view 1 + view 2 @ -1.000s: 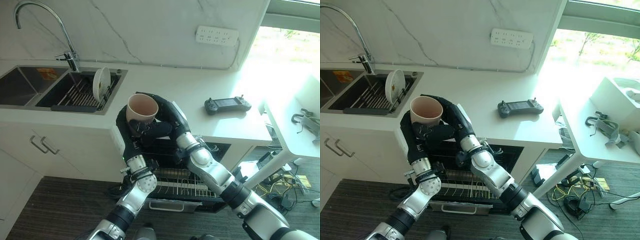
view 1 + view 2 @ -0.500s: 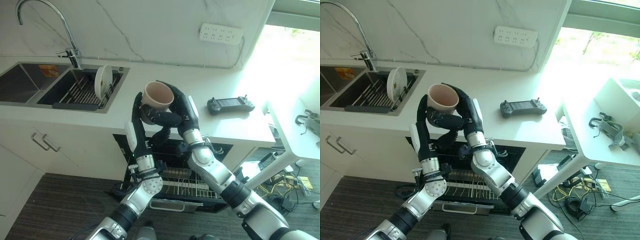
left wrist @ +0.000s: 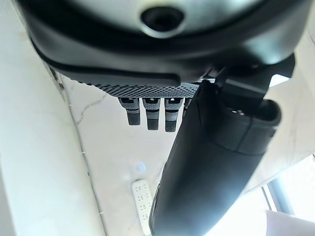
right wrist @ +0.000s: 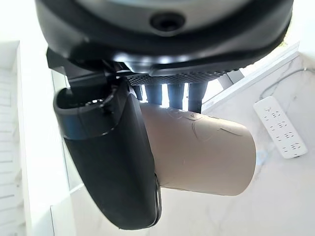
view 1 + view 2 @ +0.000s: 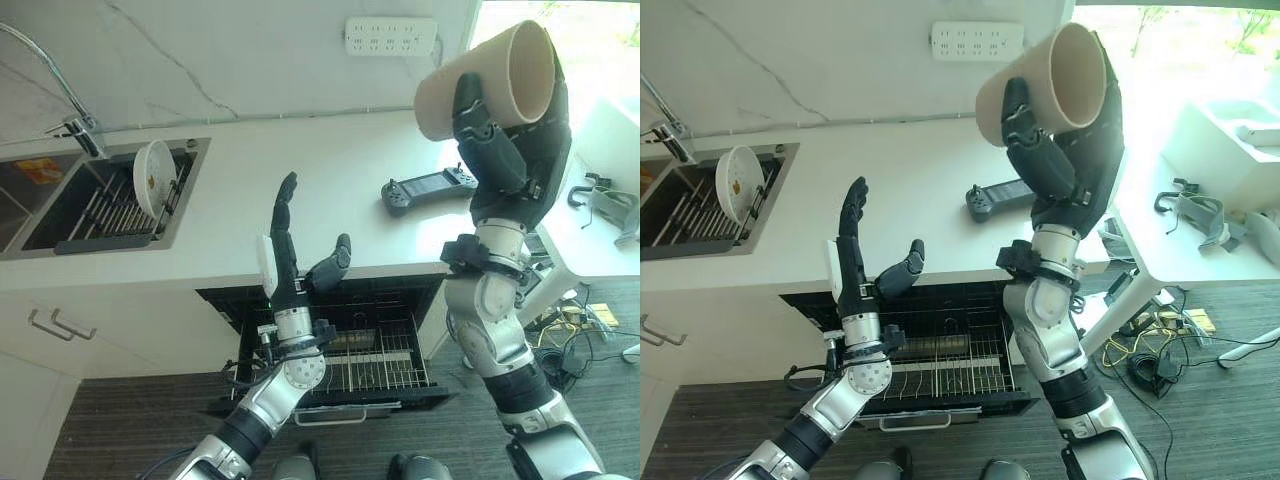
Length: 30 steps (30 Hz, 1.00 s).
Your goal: Place the dishes in the dishwasher.
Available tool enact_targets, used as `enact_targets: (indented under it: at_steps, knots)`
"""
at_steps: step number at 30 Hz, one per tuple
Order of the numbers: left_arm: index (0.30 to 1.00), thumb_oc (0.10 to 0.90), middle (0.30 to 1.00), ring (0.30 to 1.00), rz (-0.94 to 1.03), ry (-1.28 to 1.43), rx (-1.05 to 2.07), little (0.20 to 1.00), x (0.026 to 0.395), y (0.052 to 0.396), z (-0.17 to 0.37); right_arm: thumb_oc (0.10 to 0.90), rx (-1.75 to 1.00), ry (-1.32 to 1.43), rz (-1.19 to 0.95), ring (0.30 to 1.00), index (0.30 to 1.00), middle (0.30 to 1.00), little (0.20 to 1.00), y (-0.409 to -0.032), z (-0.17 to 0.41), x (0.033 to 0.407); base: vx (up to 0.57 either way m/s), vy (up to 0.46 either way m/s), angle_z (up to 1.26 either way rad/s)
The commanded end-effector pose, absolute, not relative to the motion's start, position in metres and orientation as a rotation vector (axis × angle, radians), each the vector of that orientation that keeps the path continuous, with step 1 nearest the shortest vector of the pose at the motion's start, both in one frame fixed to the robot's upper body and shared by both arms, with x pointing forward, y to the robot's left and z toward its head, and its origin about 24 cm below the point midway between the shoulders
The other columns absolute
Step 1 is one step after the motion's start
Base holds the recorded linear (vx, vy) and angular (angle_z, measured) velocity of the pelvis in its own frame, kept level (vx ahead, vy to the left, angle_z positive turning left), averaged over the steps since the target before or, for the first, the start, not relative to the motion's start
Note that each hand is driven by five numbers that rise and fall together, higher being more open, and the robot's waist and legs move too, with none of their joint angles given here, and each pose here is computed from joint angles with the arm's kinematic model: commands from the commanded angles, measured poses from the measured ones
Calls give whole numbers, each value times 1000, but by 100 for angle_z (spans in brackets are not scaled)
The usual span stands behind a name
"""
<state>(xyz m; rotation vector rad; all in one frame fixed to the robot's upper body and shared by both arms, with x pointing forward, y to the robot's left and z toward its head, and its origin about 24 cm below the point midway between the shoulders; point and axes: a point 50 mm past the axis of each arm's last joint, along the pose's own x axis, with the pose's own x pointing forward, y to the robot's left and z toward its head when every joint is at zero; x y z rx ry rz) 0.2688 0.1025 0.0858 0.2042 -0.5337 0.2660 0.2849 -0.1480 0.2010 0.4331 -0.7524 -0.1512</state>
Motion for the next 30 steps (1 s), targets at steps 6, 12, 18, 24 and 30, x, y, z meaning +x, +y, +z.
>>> enact_targets:
  at_steps: [6,12,18,24,30]
  knots:
    - [900,800,900,900,-579,-449,-253,900,239,108,119,400,292,-902,113,300,300,300,300,-172,211,248,-8,50,0]
    - [900,800,900,900,-876,-421,-436,900,227,115,132,400,268,-847,31,300,300,300,300,-195,191,244,-14,25,2]
    - [900,800,900,900,-1414,-71,-598,900,199,90,103,400,261,-810,-36,300,300,300,300,-217,179,247,-5,0,0]
    - [900,800,900,900,-1520,423,-715,900,174,87,46,400,260,-780,-27,300,300,300,300,-227,176,254,-9,7,2]
    - [900,800,900,900,-1154,814,-611,900,143,132,-43,400,250,-749,8,300,300,300,300,-241,179,256,0,0,0]
